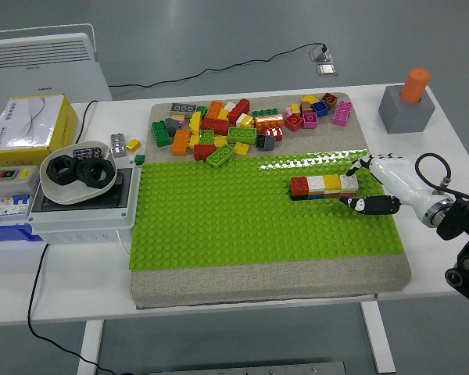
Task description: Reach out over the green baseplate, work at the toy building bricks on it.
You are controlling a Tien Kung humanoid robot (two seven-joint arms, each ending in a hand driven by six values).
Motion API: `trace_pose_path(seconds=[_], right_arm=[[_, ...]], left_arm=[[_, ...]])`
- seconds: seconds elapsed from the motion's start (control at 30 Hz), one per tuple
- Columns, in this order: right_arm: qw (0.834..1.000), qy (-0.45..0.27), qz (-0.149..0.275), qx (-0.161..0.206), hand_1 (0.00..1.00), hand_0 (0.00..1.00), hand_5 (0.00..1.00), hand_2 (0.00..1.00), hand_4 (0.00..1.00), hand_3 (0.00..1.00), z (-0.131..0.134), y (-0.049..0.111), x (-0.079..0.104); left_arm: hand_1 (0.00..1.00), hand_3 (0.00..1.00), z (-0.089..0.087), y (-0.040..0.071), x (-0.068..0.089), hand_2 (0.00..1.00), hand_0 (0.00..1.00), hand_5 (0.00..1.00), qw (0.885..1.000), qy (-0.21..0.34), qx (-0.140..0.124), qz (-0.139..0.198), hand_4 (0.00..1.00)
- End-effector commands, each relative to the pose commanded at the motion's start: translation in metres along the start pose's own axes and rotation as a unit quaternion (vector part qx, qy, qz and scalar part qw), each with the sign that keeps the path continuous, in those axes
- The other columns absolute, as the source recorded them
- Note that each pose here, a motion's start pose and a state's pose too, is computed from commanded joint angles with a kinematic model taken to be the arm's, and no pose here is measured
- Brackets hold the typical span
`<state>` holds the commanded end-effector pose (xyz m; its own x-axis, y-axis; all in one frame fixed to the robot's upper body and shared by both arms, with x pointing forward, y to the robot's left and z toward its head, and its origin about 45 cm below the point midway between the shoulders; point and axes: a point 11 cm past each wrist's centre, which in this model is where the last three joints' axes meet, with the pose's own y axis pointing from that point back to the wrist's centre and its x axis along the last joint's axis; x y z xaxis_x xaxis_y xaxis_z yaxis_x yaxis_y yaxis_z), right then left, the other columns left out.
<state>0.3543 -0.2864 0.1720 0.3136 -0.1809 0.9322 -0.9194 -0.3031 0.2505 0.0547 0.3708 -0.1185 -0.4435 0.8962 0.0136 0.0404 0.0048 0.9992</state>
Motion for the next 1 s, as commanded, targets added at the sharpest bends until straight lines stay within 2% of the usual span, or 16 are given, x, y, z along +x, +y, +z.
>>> trace_pose_path(seconds=[1.0], right_arm=[[1.0,-0.013,-0.025,-0.012,0.856,0.881,0.525,0.846,0.737,0.65,0.008,-0.008,-0.013]], left_arm=[[0.643,0.904,0.001,0.0,0.0,0.712,0.641,0.998,1.0,-0.002,-0.001,0.001,0.998]])
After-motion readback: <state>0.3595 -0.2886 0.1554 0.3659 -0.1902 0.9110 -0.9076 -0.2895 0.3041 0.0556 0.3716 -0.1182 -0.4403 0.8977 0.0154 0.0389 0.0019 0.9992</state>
